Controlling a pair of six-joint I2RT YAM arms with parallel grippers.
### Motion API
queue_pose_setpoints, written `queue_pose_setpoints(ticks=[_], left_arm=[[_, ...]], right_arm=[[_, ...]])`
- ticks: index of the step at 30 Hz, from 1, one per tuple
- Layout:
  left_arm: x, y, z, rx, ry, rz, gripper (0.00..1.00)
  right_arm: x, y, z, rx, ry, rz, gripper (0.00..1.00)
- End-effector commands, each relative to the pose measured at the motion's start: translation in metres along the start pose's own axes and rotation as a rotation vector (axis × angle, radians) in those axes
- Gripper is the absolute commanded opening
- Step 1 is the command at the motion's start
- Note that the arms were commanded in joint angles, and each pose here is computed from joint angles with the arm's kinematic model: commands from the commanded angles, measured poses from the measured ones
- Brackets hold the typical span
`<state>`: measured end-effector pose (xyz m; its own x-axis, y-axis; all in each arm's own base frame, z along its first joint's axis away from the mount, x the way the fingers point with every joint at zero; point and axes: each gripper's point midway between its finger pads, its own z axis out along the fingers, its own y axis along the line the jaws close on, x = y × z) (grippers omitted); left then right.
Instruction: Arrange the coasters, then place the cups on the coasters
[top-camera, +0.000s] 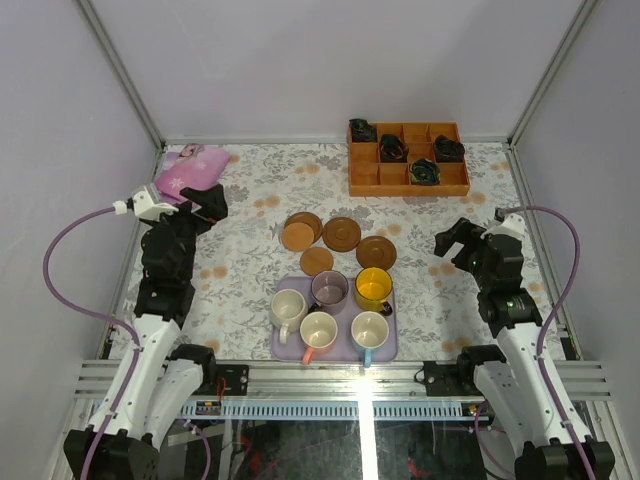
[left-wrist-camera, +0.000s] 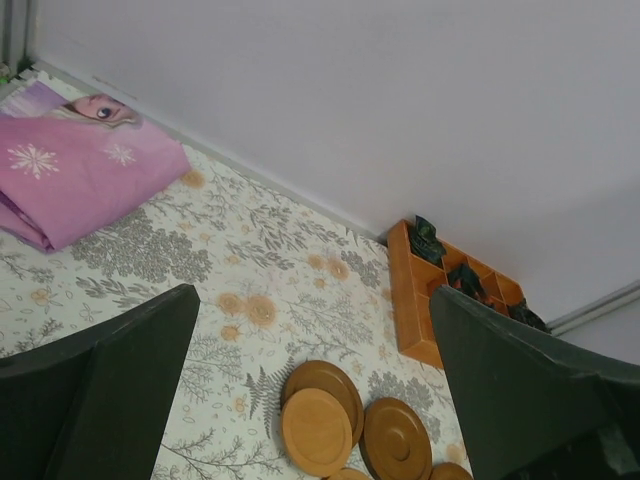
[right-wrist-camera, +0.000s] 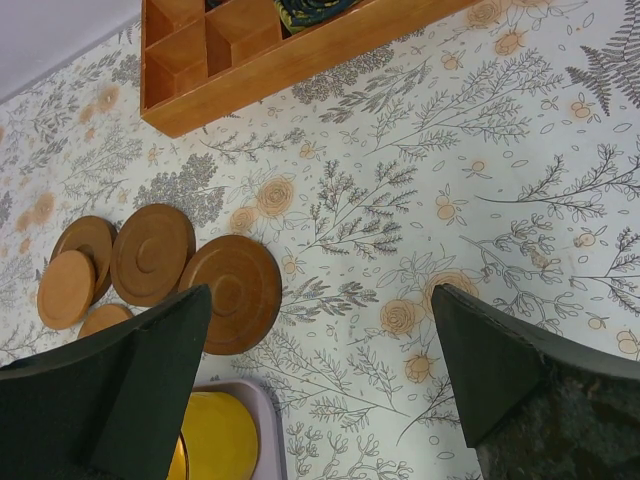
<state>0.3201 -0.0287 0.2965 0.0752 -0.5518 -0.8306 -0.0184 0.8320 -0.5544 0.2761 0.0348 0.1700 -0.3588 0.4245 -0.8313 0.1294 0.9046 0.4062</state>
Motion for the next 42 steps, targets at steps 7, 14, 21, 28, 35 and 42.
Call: queue_pose_setpoints(ticks=[7, 14, 21, 28, 35, 42], left_arm=[[-0.030, 0.005, 0.010, -0.079, -0.099, 0.019, 1.00], [-0.026, -0.007, 0.011, -0.018, -0.069, -0.001, 1.00], [-0.017, -0.004, 0.013, -0.032, -0.033, -0.004, 1.00], [-0.006, -0.012, 0.040, -0.009, 0.005, -0.030, 1.00], [0.021, 0.003, 0.072, -0.074, 0.085, 0.028, 1.00], [0.059, 0.010, 0.085, -0.077, 0.262, 0.110, 1.00]], right_arm=[[-0.003, 0.014, 0.009, -0.060, 0.020, -0.032, 0.99], [-0.001, 0.033, 0.011, -0.159, 0.046, -0.021, 0.99], [-0.014, 0.045, 0.002, -0.220, -0.006, -0.025, 0.99], [-0.031, 0.041, 0.003, -0.180, -0.055, -0.073, 0.99], [-0.048, 0.030, 0.027, -0.049, 0.006, -0.136, 0.99], [-0.018, 0.069, 0.058, -0.221, 0.299, -0.103, 0.99]])
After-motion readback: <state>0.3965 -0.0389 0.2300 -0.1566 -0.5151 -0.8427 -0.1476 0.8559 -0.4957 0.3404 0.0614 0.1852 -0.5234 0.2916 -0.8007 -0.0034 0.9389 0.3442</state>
